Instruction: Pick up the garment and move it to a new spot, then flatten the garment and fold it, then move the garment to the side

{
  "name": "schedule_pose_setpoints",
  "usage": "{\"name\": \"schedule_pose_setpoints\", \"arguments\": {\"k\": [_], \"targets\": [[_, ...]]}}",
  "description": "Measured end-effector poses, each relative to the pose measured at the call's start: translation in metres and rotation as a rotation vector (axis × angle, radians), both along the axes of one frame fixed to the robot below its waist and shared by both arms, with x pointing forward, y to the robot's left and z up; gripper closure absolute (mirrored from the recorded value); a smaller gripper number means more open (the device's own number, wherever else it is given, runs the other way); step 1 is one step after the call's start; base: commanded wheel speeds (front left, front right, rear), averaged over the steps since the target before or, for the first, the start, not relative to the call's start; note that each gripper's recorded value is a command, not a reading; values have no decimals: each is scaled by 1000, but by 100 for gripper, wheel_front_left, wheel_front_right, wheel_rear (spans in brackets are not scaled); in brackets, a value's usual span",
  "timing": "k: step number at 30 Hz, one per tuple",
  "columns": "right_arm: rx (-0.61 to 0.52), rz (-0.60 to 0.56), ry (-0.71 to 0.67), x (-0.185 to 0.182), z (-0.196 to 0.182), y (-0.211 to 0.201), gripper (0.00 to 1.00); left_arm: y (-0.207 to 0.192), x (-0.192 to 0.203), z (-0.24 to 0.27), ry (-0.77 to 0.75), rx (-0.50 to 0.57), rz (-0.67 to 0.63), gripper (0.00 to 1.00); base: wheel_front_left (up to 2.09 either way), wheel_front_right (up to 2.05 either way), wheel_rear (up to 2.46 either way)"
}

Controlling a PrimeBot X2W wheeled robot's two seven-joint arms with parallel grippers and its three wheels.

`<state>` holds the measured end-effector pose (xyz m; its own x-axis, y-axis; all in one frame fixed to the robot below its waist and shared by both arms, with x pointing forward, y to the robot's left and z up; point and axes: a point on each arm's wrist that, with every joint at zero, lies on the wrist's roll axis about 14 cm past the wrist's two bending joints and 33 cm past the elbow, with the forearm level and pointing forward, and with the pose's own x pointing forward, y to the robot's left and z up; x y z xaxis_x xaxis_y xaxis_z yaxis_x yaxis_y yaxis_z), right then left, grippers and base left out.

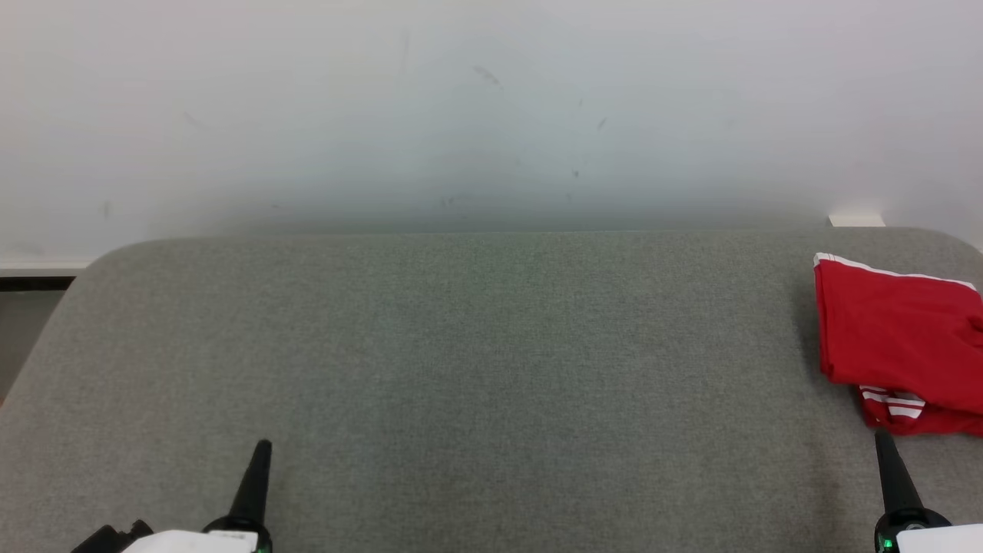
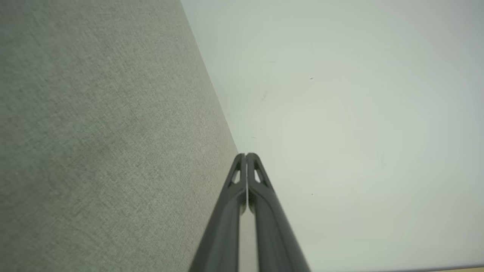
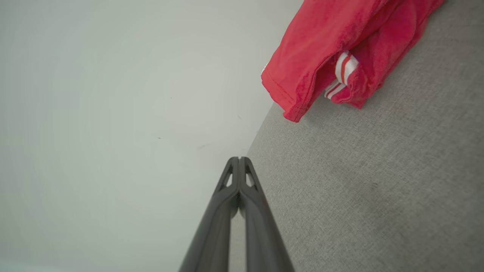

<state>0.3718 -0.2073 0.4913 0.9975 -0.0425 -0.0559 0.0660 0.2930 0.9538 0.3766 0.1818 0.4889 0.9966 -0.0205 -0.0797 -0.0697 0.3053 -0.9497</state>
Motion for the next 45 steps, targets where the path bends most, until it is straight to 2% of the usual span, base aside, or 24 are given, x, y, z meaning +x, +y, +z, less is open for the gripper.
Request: {"name": "schedule_pose_setpoints", "arguments": {"k": [32,45], "targets": [[247,29,-46,14,12,7,100,14,11,16,-56,-260,26,100,0,0,0],[302,35,-62,18,16,8,100,17,13,19,-71,-316,33,100,0,0,0]]}}
